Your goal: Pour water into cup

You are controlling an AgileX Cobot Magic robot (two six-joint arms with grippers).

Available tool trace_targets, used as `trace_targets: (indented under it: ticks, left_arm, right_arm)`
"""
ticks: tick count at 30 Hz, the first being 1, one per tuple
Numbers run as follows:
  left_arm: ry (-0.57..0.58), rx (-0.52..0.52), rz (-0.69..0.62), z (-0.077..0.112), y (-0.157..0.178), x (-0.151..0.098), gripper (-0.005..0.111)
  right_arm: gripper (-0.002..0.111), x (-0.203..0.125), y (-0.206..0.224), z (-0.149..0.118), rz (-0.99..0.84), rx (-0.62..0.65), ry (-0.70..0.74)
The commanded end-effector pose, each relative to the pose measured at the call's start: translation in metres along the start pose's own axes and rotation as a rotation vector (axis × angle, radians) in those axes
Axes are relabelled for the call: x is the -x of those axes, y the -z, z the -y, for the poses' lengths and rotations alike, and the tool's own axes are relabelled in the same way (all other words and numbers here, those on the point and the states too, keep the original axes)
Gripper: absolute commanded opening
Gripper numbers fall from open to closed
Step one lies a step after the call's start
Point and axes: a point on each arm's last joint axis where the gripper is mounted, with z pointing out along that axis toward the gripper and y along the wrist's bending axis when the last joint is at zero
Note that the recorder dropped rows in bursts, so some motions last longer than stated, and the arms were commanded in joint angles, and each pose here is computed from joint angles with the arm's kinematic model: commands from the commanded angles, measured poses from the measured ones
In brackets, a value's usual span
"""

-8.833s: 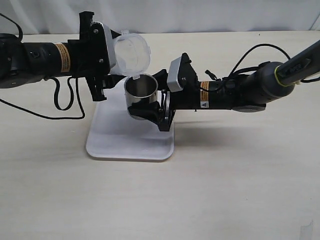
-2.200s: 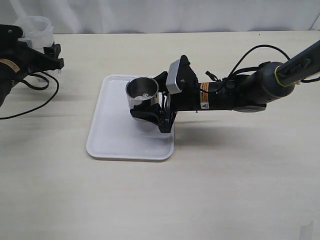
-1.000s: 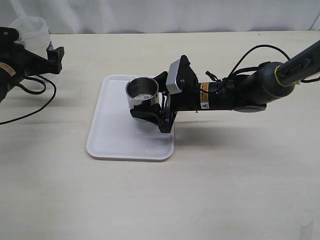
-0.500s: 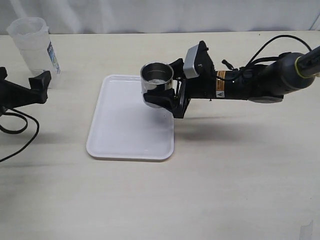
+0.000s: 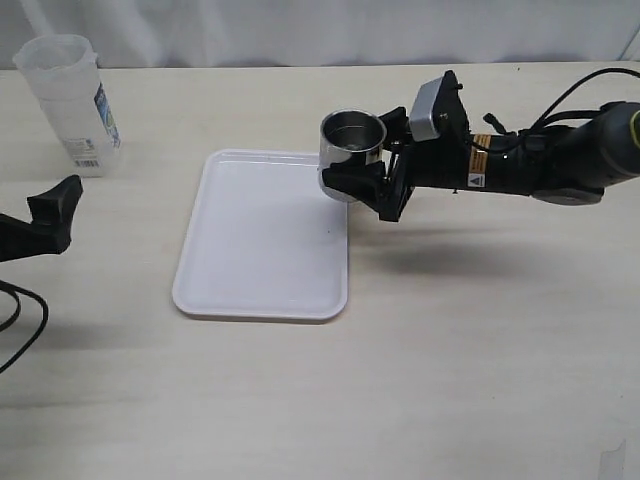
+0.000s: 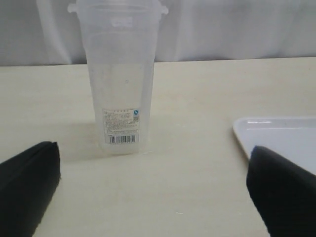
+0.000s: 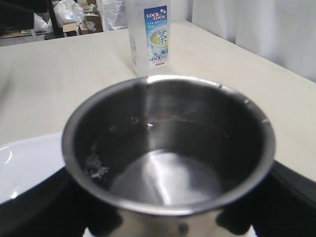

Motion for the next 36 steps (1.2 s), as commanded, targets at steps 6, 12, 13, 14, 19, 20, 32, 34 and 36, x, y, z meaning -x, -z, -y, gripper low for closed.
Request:
trace_targets:
  ticks: [6, 12, 13, 14, 19, 20, 32, 34, 36]
  left_arm:
    - [-0.05, -0.078, 0.102, 0.015, 0.048, 0.013, 0.096]
    - [-0.203, -0.296, 0.25, 0.039, 0.07, 0.032, 0.096]
    - [-0.234, -0.335, 0.273, 0.043, 0.074, 0.034, 0.096]
    - [-0.262, -0.359, 0.302, 0.046, 0.078, 0.038, 0.096]
    - [-0.211, -0.297, 0.356, 0.042, 0.091, 0.051, 0.096]
    - [-0.192, -0.27, 0.341, 0.04, 0.093, 0.052, 0.096]
    - [-0.153, -0.004, 0.195, 0.023, 0.13, 0.046, 0.096]
    - [-0.141, 0.027, 0.202, 0.021, 0.137, 0.046, 0.096]
    - [-0.147, 0.05, 0.227, 0.02, 0.143, 0.047, 0.096]
  right_arm:
    - [0.004, 0.001, -0.028, -0.025, 0.045, 0.082, 0.036]
    - [0.004, 0.002, -0.032, -0.029, 0.04, 0.084, 0.04]
    - [0.004, 0.002, -0.032, -0.029, 0.04, 0.084, 0.04]
    - [0.004, 0.002, -0.032, -0.029, 0.04, 0.084, 0.04]
    - [0.004, 0.002, -0.032, -0.029, 0.04, 0.084, 0.04]
    - [0.004, 0.002, -0.032, -0.029, 0.04, 0.084, 0.04]
    - [0.004, 0.002, -0.032, -0.028, 0.04, 0.079, 0.037]
    - [0.004, 0.0, -0.033, -0.028, 0.036, 0.076, 0.032]
    - [0.004, -0.004, -0.035, -0.027, 0.034, 0.074, 0.036]
